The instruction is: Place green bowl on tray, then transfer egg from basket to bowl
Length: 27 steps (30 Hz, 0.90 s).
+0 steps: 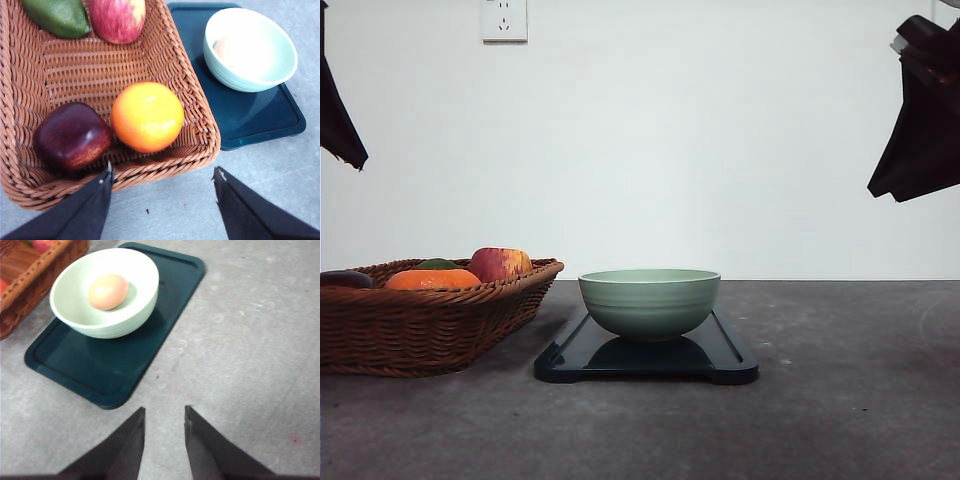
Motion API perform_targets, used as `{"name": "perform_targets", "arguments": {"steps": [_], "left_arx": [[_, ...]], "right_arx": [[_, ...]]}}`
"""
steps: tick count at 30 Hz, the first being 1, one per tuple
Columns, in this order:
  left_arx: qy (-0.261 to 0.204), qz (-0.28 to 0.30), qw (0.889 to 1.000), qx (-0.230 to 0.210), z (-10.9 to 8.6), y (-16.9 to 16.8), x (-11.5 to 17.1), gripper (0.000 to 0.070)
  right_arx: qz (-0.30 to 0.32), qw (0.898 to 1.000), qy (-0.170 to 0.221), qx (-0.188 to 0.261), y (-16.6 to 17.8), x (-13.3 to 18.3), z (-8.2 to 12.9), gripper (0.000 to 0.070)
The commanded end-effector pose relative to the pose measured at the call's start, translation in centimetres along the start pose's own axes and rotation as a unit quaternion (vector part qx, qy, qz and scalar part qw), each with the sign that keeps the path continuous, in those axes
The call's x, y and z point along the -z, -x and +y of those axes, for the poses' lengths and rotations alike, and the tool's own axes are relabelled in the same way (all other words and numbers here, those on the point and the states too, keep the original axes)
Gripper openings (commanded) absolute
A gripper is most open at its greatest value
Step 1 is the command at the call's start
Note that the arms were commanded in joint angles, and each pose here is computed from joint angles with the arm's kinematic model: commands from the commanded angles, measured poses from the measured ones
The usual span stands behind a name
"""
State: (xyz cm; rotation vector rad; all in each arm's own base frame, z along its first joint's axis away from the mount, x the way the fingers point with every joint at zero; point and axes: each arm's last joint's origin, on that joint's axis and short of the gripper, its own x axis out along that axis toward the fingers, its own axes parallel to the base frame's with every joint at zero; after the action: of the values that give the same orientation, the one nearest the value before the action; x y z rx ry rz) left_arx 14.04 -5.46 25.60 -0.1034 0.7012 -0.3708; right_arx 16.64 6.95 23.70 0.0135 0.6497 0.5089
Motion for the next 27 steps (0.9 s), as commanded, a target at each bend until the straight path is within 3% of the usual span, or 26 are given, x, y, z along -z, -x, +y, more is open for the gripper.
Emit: {"name": "perform_targets", "arguments": {"steps": [1, 2, 3, 4, 5, 6, 12, 27], "left_arx": [[0.004, 0.003, 1.0, 0.001, -0.05, 0.02, -0.09, 0.039], [0.004, 0.006, 1.0, 0.0, -0.05, 0.02, -0.03, 0.0388], [0.004, 0.008, 1.0, 0.0, -0.05, 0.02, 0.02, 0.0336], [0.004, 0.011, 1.0, 0.0, -0.04, 0.02, 0.07, 0.0248], [0.004, 0.013, 1.0, -0.001, -0.03, 0.03, 0.12, 0.0066], [0.004, 0.014, 1.0, -0.001, -0.03, 0.03, 0.14, 0.0], [0.004, 0.019, 1.0, -0.002, -0.01, 0.12, 0.25, 0.0], [-0.006, 0.009, 1.0, -0.006, 0.11, 0.37, 0.17, 0.0]], "right_arx": [[0.0, 1.0, 0.005, -0.008, -0.1, -0.13, 0.13, 0.0152], [0.001, 1.0, 0.006, -0.013, -0.1, -0.12, 0.16, 0.0152], [0.001, 1.0, 0.005, -0.017, -0.1, -0.12, 0.18, 0.0143], [0.001, 1.0, 0.005, -0.019, -0.09, -0.12, 0.19, 0.0124], [0.001, 1.0, 0.003, -0.019, -0.09, -0.12, 0.2, 0.0033], [0.0, 1.0, 0.002, -0.02, -0.09, -0.13, 0.2, 0.0005], [0.006, 0.999, 0.001, -0.04, -0.09, -0.04, 0.31, 0.0012], [0.003, 0.999, 0.002, -0.04, -0.09, -0.1, 0.31, 0.0012]]}}
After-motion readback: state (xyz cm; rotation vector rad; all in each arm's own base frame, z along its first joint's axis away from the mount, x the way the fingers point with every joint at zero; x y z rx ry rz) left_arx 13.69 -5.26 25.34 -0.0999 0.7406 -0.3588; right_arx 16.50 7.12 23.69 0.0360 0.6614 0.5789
